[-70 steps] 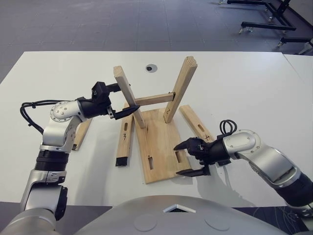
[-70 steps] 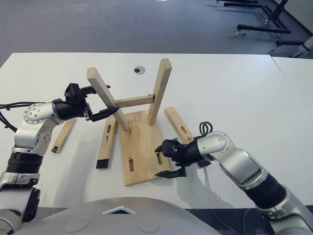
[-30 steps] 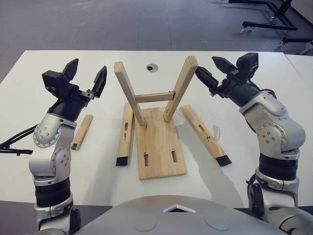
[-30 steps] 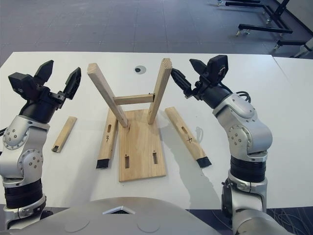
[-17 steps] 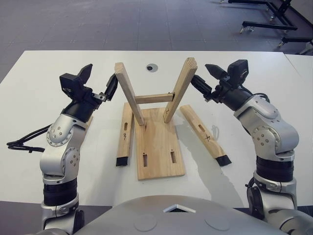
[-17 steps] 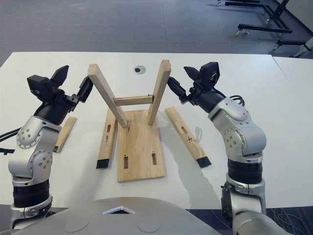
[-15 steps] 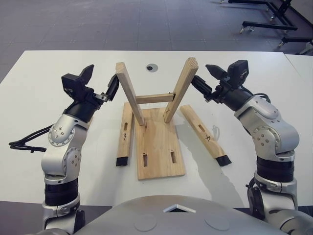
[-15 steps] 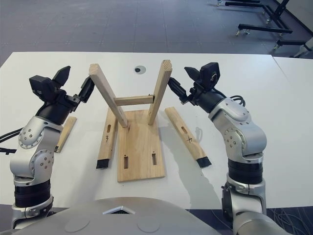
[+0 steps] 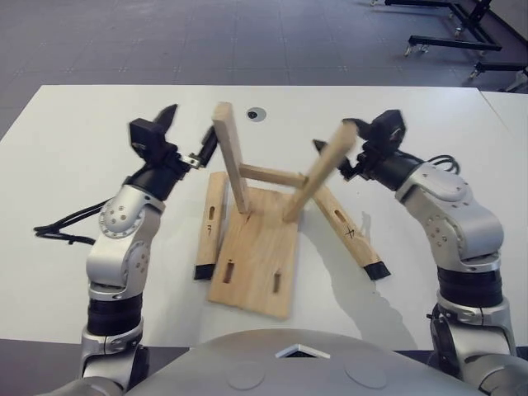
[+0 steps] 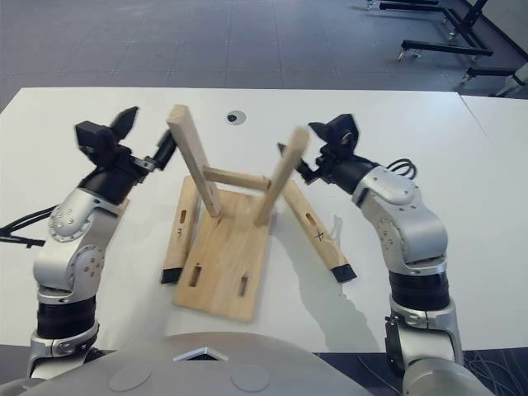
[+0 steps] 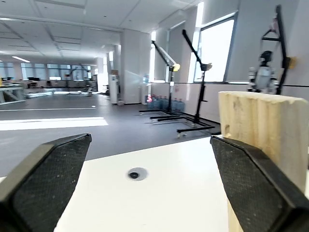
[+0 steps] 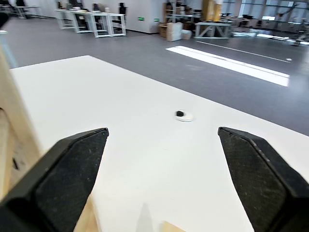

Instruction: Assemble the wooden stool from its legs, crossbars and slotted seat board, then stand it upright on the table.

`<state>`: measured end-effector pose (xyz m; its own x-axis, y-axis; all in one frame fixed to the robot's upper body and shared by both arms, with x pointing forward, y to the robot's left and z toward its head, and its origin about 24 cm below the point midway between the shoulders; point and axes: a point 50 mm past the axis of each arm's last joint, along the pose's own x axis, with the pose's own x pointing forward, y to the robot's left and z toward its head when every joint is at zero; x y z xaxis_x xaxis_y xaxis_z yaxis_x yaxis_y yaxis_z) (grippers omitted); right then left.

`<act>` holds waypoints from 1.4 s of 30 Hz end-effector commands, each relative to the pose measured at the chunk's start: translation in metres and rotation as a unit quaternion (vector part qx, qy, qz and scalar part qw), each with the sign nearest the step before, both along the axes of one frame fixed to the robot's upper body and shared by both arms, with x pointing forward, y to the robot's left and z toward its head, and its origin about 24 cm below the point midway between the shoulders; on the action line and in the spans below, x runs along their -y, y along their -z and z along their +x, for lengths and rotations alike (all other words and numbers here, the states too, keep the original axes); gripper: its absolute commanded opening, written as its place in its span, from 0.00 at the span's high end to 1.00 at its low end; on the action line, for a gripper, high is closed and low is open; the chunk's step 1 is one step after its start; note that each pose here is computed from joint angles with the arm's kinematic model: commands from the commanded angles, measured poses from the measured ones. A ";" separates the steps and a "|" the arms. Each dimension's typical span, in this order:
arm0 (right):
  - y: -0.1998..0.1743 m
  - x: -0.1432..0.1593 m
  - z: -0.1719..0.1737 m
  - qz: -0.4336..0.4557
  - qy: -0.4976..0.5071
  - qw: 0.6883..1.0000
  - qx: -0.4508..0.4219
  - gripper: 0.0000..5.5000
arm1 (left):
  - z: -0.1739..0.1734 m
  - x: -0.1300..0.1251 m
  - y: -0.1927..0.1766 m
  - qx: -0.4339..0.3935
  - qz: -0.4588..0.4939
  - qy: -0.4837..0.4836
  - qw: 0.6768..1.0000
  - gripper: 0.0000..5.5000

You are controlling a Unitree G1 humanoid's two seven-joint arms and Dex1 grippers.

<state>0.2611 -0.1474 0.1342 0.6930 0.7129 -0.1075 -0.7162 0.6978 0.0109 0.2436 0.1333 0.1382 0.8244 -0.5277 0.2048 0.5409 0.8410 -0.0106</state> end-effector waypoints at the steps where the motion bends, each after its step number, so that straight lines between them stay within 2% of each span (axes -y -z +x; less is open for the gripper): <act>1: -0.004 0.002 0.007 -0.017 0.007 1.000 0.023 0.24 | 0.000 0.006 0.000 0.002 0.006 0.016 1.000 0.17; 8: -0.003 0.019 0.017 -0.025 0.070 0.996 0.048 0.24 | 0.007 -0.025 -0.007 0.018 0.033 -0.032 0.999 0.17; 12: -0.025 0.043 0.020 0.016 0.065 0.995 0.068 0.24 | 0.010 -0.030 -0.013 0.031 0.027 -0.022 0.999 0.17; 16: -0.031 0.087 -0.008 0.026 -0.044 0.999 -0.006 0.24 | -0.002 -0.031 -0.015 0.033 0.015 0.066 0.997 0.17; 19: -0.028 0.101 -0.035 -0.025 -0.132 0.988 -0.071 0.24 | -0.011 -0.034 -0.013 0.029 0.023 0.098 0.994 0.17; 24: -0.005 0.090 -0.078 -0.127 -0.267 0.938 -0.182 0.24 | -0.015 -0.041 -0.011 0.018 0.026 0.097 0.995 0.17; 28: 0.012 0.086 -0.100 -0.218 -0.338 0.887 -0.225 0.24 | -0.019 -0.041 -0.010 0.009 0.030 0.107 0.994 0.17; 31: 0.020 0.080 -0.111 -0.250 -0.384 0.858 -0.230 0.24 | -0.018 -0.041 -0.010 0.008 0.028 0.109 0.994 0.17; 42: 0.071 0.049 -0.085 -0.364 -0.361 0.854 -0.091 0.24 | -0.010 -0.035 -0.010 0.004 0.028 0.120 0.992 0.17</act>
<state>0.1728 -0.1947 0.0800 -0.0252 0.6946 -0.7190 -0.9947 -0.0891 -0.0512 0.2313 0.1688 0.1475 0.6780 -0.7101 0.1898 0.7193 0.6942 0.0278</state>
